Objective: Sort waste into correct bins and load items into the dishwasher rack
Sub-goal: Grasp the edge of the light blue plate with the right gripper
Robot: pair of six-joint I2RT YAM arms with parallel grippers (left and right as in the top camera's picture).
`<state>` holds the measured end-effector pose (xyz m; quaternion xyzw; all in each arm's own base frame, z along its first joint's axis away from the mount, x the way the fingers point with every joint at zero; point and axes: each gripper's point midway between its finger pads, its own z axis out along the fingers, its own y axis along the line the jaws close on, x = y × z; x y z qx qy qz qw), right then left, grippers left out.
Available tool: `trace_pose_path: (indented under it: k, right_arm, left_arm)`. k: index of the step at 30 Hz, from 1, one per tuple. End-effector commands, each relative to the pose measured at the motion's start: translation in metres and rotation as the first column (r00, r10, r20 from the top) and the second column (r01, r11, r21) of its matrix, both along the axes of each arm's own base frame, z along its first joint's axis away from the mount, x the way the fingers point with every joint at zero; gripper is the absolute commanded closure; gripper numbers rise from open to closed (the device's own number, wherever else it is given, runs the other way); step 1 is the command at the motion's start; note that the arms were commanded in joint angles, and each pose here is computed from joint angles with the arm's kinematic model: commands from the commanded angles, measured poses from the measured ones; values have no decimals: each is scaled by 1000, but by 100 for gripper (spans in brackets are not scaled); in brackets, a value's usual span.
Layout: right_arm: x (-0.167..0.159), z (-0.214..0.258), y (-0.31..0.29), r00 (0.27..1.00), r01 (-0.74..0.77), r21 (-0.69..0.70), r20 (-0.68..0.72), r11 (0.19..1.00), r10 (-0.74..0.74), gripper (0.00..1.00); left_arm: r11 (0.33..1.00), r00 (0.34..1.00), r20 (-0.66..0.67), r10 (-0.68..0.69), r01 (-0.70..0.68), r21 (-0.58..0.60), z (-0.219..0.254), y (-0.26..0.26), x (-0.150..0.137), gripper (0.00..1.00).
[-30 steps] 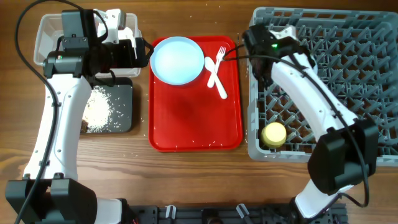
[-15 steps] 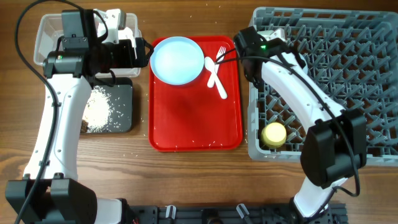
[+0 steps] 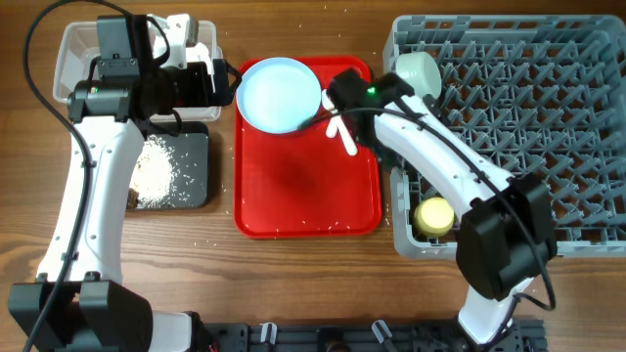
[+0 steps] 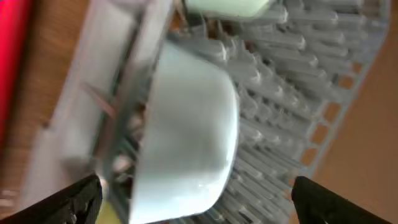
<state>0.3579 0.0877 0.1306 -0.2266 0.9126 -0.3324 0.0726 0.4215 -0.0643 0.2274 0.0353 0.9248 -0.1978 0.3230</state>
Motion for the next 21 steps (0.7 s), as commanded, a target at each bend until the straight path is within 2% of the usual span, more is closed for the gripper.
trace_pose_path:
  k: [1,3,4,5,6,7,9,10,11,12,14,15,19,21]
  right_arm:
    - [10,8,46,1000,4,268,-11,963,-1,0]
    - [29,20,94,1000,-25,541,18,841,18,0]
    - [40,25,134,997,-73,706,46,704,57,0]
    - [44,30,151,995,-99,762,62,640,81,0]
    - [56,37,164,994,-103,808,101,580,35,0]
    - [69,41,167,989,-49,840,117,540,-92,0]
    - [94,35,163,901,96,905,97,414,-422,19]
    - [103,23,170,880,87,927,101,366,-464,24]
    - [106,-3,177,854,132,939,56,318,-518,29]
    - [104,-31,178,813,210,939,-13,272,-582,29]
    - [103,-69,184,790,275,926,-63,260,-609,35]
    - [102,-89,187,790,300,916,-81,268,-607,43]
    - [92,-142,188,733,415,878,-169,237,-659,64]
    - [90,-149,190,736,426,873,-180,238,-653,89]
  left_arm:
    - [1000,1000,17,-10,10,16,3,1,2,0]
    - [1000,1000,17,-10,9,16,3,1,2,0]
    - [1000,1000,17,-10,10,16,3,1,2,0]
    - [1000,1000,17,-10,10,16,3,1,2,0]
    - [1000,1000,17,-10,9,16,3,1,2,0]
    - [1000,1000,17,-10,10,16,3,1,2,0]
    - [1000,1000,17,-10,9,16,3,1,2,0]
    - [1000,1000,17,-10,9,16,3,1,2,0]
    - [1000,1000,17,-10,10,16,3,1,2,0]
    - [1000,1000,17,-10,9,16,3,1,2,0]
    - [1000,1000,17,-10,10,16,3,1,2,0]
    - [1000,1000,17,-10,10,16,3,1,2,0]
    - [1000,1000,17,-10,9,16,3,1,2,0]
    - [1000,1000,17,-10,10,16,3,1,2,0]
